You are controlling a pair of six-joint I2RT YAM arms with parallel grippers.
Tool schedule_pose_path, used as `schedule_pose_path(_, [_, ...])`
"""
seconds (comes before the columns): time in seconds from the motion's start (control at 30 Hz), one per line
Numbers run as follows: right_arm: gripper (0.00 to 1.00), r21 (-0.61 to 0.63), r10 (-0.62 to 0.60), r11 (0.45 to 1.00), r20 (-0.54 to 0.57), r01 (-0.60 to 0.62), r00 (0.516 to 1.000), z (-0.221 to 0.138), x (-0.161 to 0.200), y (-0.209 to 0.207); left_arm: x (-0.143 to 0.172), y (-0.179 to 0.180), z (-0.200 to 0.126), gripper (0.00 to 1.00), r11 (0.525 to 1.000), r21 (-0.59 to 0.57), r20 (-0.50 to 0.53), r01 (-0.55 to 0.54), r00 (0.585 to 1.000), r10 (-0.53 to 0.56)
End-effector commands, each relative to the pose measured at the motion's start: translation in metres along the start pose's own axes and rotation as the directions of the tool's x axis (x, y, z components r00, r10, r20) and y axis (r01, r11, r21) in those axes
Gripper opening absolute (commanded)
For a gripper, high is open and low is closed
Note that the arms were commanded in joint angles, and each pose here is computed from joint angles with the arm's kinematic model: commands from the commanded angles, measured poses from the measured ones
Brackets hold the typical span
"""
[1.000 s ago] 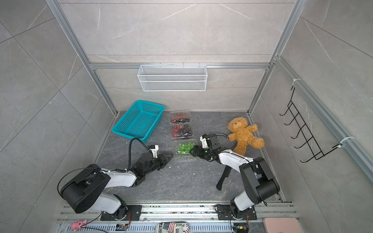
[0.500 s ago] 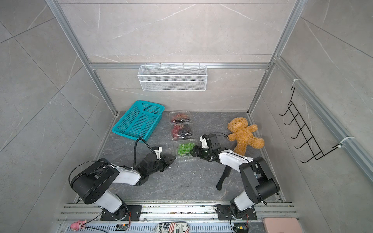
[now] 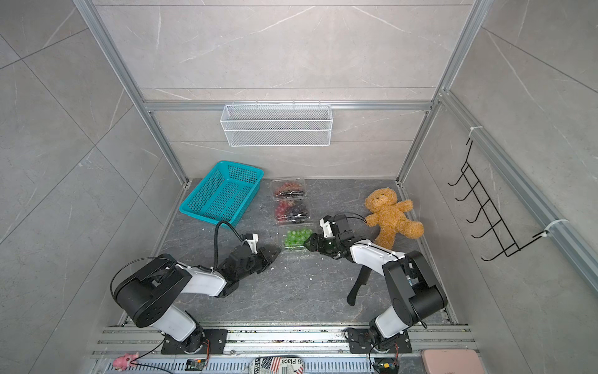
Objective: Pack grapes into containers
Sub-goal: Close the packing box at the center of the board.
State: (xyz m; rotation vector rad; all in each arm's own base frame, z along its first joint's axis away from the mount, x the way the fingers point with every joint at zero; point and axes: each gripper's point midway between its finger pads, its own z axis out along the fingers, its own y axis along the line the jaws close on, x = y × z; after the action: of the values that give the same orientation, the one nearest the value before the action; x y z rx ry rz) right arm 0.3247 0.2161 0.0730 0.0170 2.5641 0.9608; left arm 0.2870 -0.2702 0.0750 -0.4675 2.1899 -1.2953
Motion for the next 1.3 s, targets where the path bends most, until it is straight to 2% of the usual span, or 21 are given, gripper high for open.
schedule_pose_path(0.0, [0.74, -0.017, 0.004, 1.000, 0.006, -0.004, 1.000, 0.000, -0.006, 0.005, -0.012, -0.012, -0.004, 0.28, 1.000, 0.023, 0.060, -0.009, 0.998, 0.007])
schedule_pose_path(0.5, [0.73, -0.016, 0.008, 1.000, 0.002, -0.008, 1.000, 0.001, -0.006, 0.004, -0.007, -0.014, 0.013, 0.22, 0.998, 0.053, 0.023, 0.016, 1.000, -0.017])
schedule_pose_path(1.27, [0.71, -0.021, 0.021, 1.000, -0.016, -0.022, 1.000, 0.006, -0.003, 0.002, 0.004, -0.020, 0.021, 0.20, 0.997, 0.076, -0.013, 0.014, 1.000, -0.013])
